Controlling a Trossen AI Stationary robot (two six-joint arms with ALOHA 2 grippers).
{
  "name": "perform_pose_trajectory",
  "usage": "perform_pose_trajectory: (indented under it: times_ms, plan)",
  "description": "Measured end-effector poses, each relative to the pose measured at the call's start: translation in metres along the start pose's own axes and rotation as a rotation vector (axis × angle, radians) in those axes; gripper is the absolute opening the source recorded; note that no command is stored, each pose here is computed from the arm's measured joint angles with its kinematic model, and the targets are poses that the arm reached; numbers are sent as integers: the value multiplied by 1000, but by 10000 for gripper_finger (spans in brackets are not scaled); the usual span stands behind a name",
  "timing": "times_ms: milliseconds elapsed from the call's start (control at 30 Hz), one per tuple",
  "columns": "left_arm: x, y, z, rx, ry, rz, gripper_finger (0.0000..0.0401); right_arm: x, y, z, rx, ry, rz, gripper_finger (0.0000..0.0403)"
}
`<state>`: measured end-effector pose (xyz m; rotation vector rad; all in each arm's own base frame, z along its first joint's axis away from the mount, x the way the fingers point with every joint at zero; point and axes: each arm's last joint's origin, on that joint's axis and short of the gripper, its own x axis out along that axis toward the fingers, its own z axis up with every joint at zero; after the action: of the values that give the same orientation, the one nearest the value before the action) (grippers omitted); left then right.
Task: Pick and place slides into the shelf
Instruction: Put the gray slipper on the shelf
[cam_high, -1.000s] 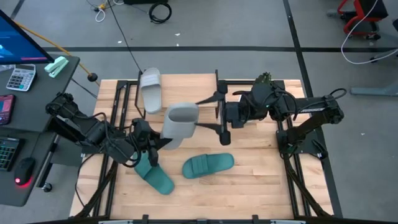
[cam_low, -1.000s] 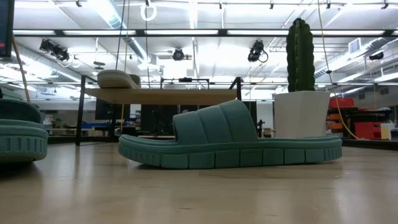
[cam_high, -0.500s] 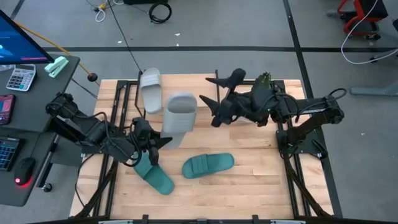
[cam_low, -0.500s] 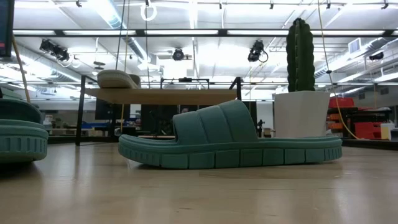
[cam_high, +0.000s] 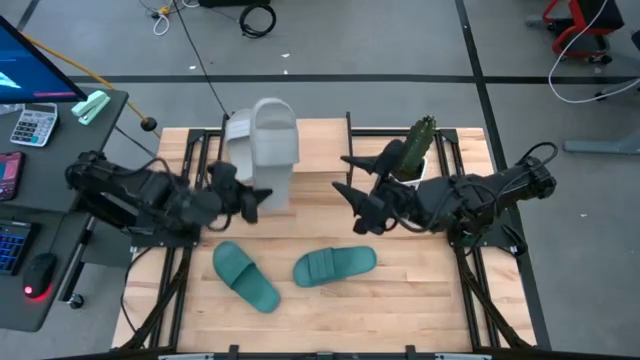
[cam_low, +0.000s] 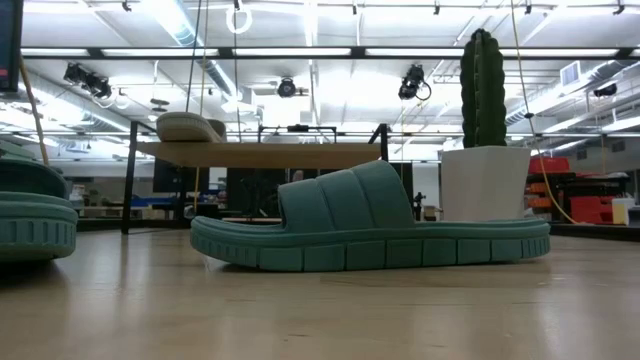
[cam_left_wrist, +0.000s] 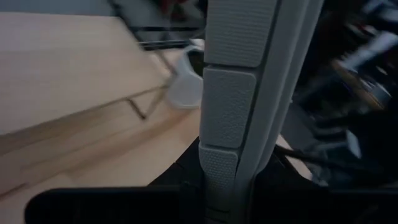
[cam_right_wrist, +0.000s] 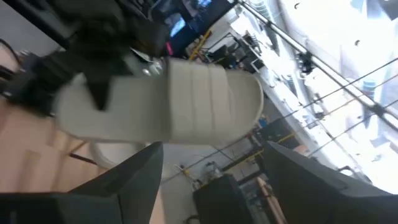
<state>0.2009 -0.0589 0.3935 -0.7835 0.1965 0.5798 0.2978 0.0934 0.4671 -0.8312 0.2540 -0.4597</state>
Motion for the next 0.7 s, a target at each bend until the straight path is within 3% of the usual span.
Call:
perform_pose_trajectory:
  times_ms: [200,700]
  plan:
    - [15,22,23,-39,41,93,64,-5,6,0,90,6,35,273]
    - [60,46,65,-79,41,102,63,-8,11,2,228,-18,98,254]
